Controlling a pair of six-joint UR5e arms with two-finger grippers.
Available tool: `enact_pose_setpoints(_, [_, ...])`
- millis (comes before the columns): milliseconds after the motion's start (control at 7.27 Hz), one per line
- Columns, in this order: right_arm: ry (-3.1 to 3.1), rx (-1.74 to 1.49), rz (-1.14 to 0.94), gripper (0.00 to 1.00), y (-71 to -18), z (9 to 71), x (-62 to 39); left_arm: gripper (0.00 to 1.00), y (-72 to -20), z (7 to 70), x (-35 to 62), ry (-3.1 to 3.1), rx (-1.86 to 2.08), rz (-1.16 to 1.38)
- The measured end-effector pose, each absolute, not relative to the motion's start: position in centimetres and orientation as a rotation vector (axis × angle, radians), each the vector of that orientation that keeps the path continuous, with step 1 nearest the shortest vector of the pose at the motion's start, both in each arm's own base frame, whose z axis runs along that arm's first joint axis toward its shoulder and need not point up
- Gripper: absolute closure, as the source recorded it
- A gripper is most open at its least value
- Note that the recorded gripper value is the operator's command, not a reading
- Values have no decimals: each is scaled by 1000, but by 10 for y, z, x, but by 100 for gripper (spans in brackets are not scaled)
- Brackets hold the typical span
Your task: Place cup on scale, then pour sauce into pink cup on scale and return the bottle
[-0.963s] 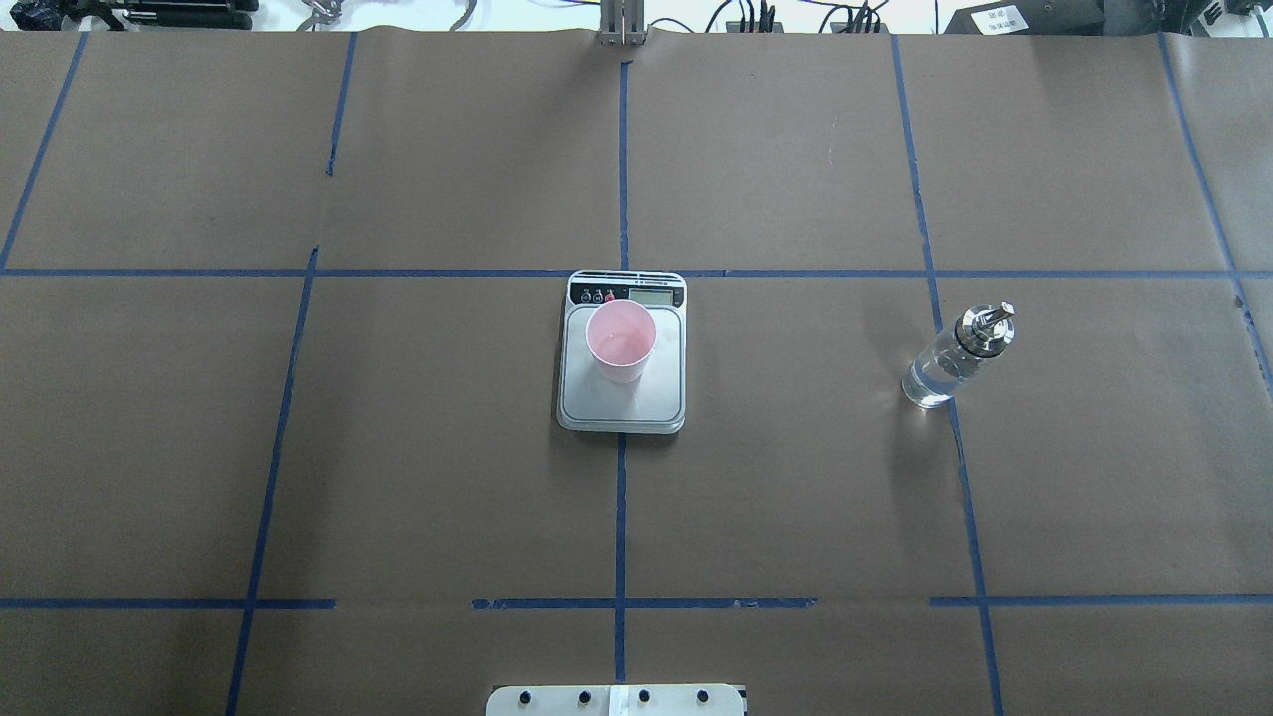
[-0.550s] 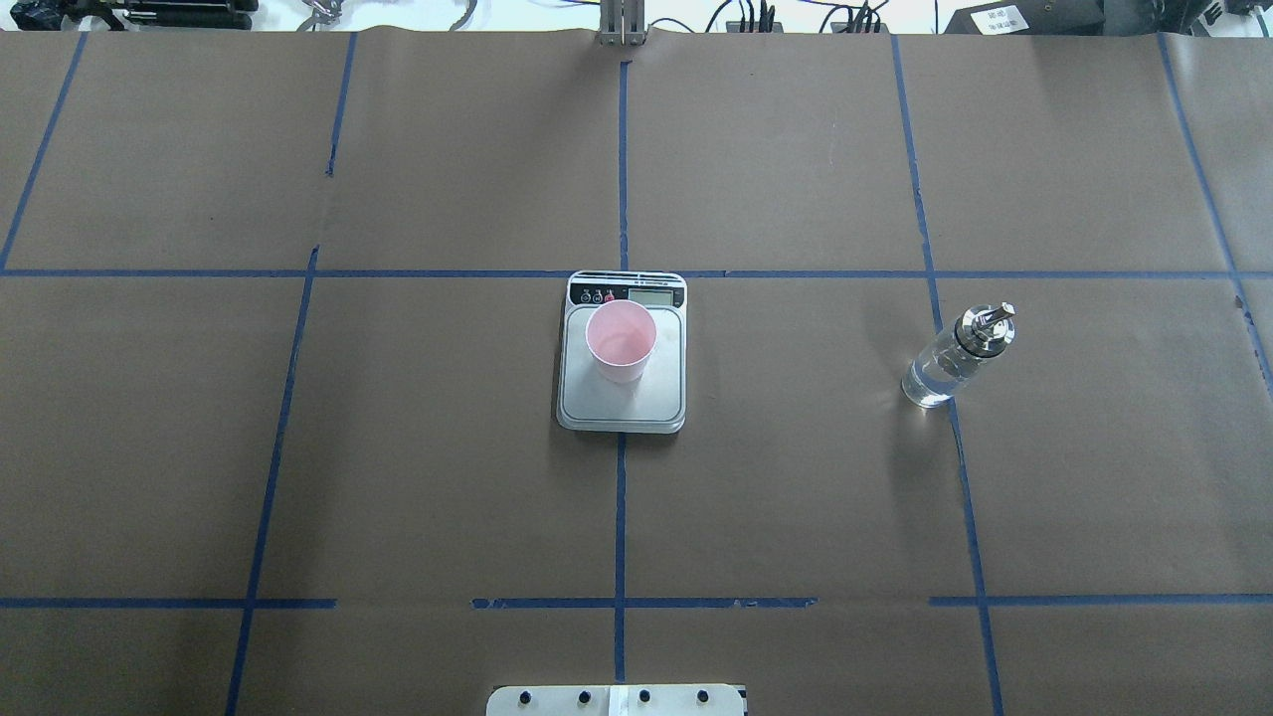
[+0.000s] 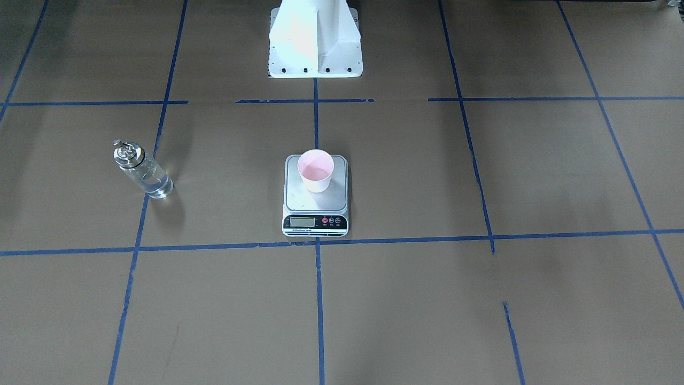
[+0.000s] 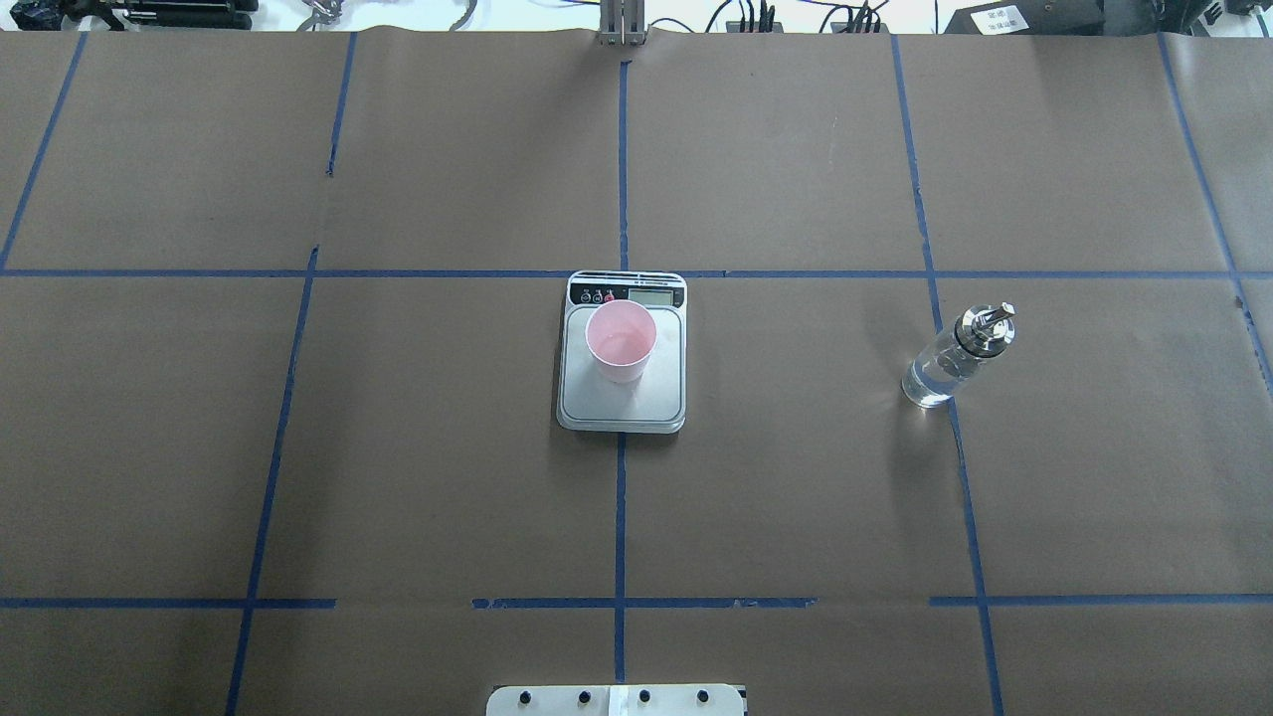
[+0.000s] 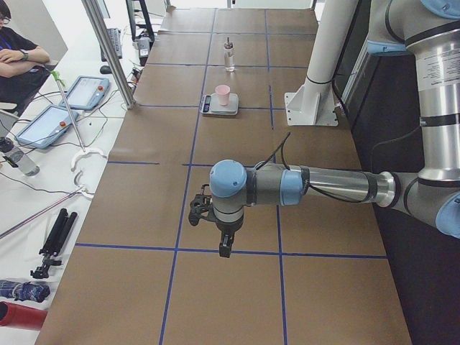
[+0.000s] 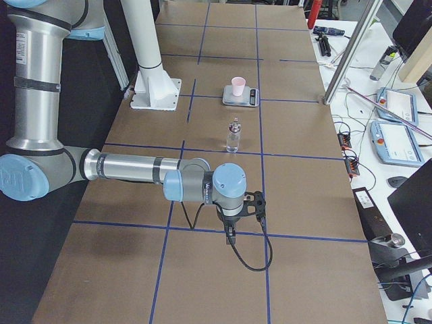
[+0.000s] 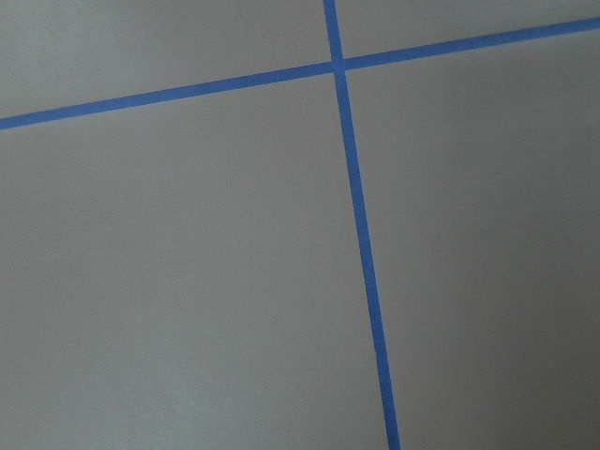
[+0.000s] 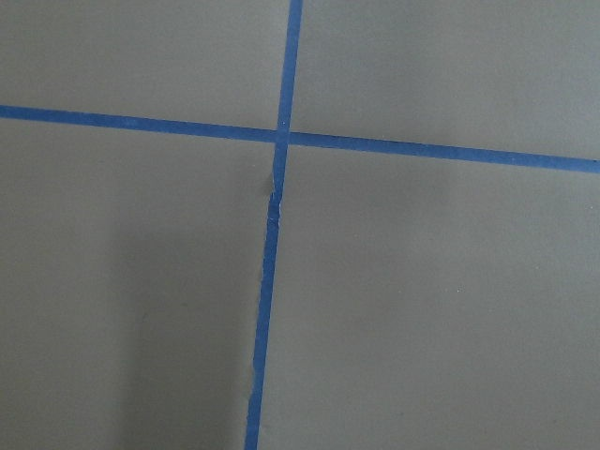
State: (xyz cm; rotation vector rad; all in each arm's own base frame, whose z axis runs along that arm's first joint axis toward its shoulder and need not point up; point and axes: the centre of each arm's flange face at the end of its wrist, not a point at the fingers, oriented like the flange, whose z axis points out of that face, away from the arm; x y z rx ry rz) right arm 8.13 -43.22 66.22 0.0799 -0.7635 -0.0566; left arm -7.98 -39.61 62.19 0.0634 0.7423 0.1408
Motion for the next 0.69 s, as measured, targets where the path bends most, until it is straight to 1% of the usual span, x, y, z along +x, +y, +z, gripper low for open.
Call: enact_pose_setpoints(688, [-766,76,-56,0,-429,664,81,0,-396,620,-79,742,65,143])
